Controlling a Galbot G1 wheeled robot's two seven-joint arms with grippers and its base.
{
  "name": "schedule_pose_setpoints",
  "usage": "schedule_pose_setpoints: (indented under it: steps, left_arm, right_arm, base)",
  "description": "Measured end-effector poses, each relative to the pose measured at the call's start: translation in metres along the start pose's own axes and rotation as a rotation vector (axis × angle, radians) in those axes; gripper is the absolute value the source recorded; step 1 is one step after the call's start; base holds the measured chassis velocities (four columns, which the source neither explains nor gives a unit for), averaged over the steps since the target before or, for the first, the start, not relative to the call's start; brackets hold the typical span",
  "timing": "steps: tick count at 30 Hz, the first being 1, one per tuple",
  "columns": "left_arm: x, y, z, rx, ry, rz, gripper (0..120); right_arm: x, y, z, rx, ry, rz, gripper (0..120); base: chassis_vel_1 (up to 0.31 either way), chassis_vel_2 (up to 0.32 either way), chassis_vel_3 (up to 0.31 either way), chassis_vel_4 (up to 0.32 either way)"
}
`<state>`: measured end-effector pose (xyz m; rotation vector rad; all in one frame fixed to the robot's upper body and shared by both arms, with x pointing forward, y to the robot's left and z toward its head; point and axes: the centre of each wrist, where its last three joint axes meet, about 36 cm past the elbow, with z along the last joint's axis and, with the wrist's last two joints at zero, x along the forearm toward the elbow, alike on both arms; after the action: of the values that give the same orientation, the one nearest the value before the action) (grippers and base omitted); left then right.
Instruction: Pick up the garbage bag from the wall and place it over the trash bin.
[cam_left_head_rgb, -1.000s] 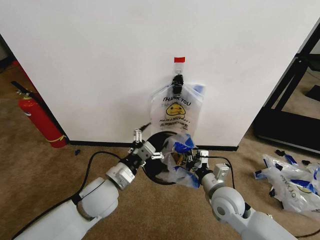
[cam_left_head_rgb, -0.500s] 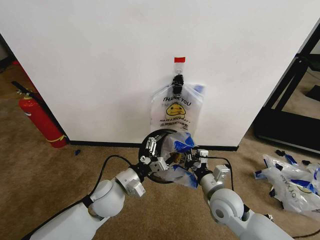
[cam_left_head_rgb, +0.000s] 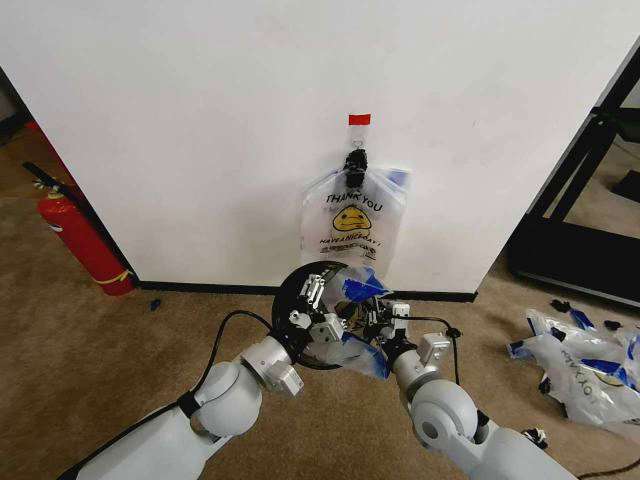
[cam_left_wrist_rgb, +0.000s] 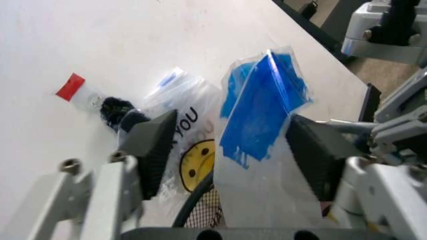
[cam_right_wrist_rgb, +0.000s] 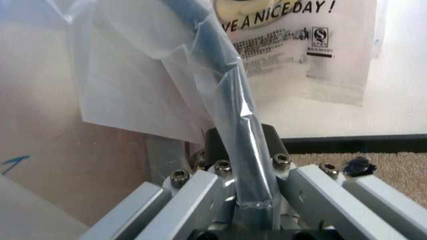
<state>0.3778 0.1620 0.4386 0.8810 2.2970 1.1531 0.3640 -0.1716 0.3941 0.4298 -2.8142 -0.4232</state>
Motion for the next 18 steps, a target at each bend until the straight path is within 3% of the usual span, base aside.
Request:
schedule_pose_setpoints:
  steps: [12, 18]
  left_arm:
    - [0.0, 0.003, 0.004, -0.005, -0.015, 0.012, 15]
    - [0.003, 0.013, 0.005, -0.001, -0.016, -0.012, 0]
  right_arm:
    - [0.001, -0.004, -0.003, 0.019, 0.006, 0.0, 0]
    - [0.001, -0.007, 0.0, 0.034, 0.018, 0.001, 0]
  base:
    - [0.0, 0.0, 0.0, 0.0]
    - [0.0, 0.0, 0.0, 0.0]
